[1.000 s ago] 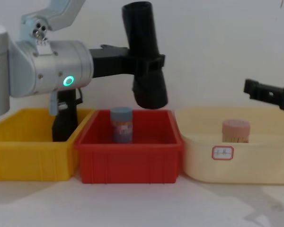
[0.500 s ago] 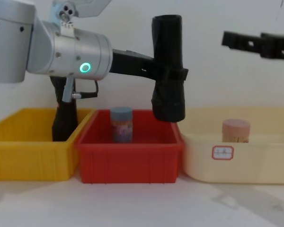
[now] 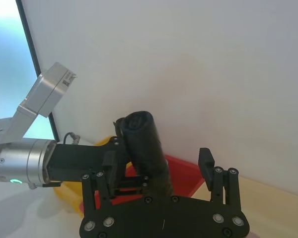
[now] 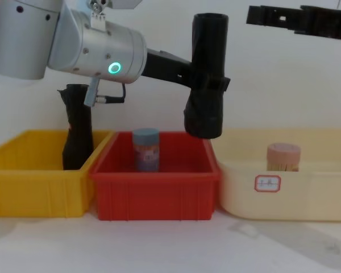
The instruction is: Pick up the garbage bag with the one hand and transfer it to the other hand.
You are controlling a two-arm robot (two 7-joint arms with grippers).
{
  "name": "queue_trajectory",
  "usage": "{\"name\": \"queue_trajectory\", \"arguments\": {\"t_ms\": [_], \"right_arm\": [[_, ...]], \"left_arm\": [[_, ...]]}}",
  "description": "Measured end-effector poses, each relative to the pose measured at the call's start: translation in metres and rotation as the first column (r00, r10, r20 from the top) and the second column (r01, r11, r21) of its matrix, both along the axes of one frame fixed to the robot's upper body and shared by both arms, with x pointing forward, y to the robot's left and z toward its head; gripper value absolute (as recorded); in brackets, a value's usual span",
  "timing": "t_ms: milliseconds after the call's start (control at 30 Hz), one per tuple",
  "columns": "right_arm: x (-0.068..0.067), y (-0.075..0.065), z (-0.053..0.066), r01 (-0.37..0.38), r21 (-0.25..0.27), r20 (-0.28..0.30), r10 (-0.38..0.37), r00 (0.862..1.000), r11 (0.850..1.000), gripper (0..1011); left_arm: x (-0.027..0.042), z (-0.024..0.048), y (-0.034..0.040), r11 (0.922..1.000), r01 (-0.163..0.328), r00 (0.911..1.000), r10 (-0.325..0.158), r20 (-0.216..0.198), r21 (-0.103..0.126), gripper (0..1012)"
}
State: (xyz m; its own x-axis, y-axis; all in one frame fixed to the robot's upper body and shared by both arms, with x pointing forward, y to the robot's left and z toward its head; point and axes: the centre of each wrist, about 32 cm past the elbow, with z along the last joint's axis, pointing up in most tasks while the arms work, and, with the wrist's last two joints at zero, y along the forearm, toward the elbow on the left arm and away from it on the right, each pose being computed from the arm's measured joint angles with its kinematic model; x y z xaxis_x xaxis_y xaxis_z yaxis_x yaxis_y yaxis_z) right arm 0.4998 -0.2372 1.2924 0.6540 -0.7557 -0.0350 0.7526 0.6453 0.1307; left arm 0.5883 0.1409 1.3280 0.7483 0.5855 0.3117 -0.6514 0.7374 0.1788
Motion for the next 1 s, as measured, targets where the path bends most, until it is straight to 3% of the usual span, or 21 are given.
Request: {"name": "queue_trajectory", "arguments": {"t_ms": [300, 733, 1000], "right_arm": [[0.007, 0.003, 0.005, -0.028, 0.016, -0.026, 0.028, 0.999, 0.999, 1001], [0.022, 0.007, 0.009, -0.053, 0.028, -0.034, 0.054, 0.998, 0.998, 1001], [0.031, 0.009, 0.008, -0.07, 0.034, -0.04, 0.071, 0.997, 0.997, 1001]], "left_arm": [[0.0009, 0.0048, -0.0062, 0.9999, 0.004, 0.9997, -0.004, 0.024, 0.01, 486], [-0.001, 0.0085, -0.0167, 0.9988, 0.028, 0.9994, -0.027, -0.02, 0.039, 486], [-0.0025, 0.0098, -0.0209, 0.9977, 0.033, 0.9992, -0.032, -0.023, 0.059, 486]]}}
